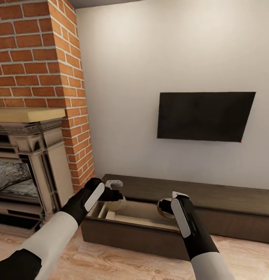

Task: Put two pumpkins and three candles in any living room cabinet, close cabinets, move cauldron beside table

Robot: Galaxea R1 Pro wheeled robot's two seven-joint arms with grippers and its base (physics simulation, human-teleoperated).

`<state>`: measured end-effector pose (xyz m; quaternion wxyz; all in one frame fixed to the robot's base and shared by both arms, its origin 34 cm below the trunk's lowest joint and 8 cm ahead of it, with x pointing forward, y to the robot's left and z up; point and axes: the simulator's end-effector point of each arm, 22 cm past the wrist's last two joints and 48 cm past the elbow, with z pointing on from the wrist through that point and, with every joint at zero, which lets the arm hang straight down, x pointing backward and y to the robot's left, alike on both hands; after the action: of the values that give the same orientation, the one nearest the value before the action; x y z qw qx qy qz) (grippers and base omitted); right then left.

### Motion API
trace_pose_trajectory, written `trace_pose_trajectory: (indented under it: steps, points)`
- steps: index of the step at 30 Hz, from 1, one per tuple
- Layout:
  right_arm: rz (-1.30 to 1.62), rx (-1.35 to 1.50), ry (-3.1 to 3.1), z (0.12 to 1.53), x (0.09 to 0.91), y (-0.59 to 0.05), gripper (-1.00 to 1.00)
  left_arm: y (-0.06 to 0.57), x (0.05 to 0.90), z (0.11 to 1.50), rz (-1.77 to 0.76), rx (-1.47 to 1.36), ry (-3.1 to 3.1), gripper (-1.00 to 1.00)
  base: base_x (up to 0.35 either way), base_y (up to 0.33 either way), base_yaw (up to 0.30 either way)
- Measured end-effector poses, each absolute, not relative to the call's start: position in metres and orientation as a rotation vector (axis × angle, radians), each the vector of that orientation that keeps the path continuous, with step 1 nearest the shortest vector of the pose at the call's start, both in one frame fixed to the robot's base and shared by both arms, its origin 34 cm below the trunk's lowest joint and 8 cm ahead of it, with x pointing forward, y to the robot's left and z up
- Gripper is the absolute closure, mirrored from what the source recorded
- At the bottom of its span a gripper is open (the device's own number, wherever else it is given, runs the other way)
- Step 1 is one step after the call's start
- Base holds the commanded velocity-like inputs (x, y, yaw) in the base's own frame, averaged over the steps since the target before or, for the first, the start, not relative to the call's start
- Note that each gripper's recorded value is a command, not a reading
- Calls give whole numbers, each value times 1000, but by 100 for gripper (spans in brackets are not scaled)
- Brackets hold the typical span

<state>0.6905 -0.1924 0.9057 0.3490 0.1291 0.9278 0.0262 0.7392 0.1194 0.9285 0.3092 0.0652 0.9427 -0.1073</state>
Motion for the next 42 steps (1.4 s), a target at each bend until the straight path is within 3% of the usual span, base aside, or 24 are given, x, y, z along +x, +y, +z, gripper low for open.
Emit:
trace_pose_trajectory:
  steps: [9, 20, 42]
  points:
    - [66, 338, 2416, 899, 690, -194, 100, 119, 740, 923, -290, 170, 2500, 100, 30, 1, -208]
    - [65, 324, 2424, 896, 690, -190, 100, 122, 741, 917, -295, 149, 2506, 100, 215, 0, -91]
    - [82, 290, 2432, 893, 691, -176, 100, 120, 743, 913, -294, 154, 2506, 100, -14, 67, 103]
